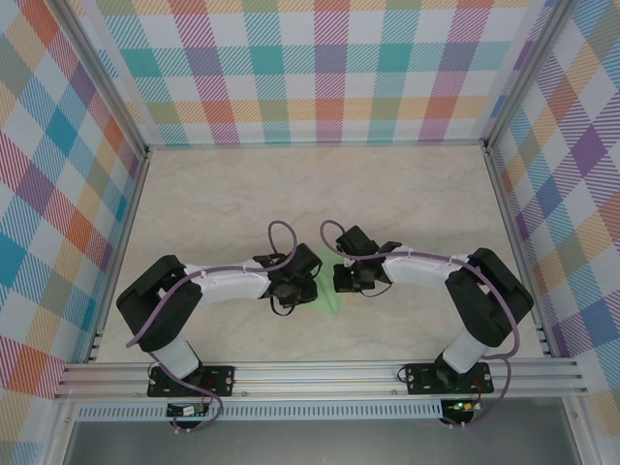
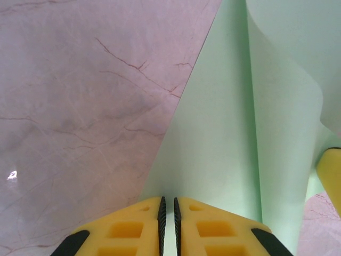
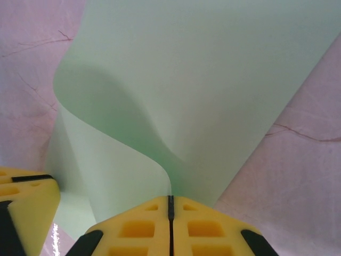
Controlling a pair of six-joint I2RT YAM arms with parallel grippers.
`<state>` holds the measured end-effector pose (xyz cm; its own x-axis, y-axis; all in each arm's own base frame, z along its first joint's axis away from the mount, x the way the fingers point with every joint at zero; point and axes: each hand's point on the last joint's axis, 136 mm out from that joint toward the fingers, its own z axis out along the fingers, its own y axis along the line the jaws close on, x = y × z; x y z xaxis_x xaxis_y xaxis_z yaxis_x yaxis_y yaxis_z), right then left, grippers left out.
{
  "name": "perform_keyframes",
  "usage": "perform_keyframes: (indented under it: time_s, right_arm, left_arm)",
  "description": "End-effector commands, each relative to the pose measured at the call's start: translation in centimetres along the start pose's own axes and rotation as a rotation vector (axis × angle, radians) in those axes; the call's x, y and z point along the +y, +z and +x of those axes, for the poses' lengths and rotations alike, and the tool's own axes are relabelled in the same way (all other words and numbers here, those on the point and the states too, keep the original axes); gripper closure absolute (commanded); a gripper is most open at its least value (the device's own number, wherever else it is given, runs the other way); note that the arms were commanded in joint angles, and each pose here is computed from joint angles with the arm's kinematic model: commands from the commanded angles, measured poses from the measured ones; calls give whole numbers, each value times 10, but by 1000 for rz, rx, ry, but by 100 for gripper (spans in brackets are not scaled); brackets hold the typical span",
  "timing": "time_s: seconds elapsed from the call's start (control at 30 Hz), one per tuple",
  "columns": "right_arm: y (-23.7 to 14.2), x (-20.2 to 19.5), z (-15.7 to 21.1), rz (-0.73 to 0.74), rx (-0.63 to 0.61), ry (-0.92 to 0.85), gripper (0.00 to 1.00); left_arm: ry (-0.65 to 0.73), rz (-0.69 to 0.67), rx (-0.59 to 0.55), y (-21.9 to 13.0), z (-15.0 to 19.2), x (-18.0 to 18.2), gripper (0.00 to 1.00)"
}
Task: Fold a paper plane with a square sheet of paper (pick it up from the middle)
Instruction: Fold the triangle a second time at the center of the table.
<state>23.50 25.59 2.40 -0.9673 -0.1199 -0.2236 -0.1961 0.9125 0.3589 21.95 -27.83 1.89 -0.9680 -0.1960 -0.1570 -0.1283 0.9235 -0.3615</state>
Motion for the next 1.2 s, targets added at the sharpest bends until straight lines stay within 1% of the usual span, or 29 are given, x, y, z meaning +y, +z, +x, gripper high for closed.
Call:
perform_keyframes:
  time_s: [0.0, 1.17]
  right_arm:
    - [-1, -2, -6, 20, -6, -12, 93]
    - [3, -3, -11, 42, -6, -37, 92]
  left_arm:
    - [16, -20, 14, -5, 3, 3, 85]
    - [18, -25, 29, -2, 5, 4, 85]
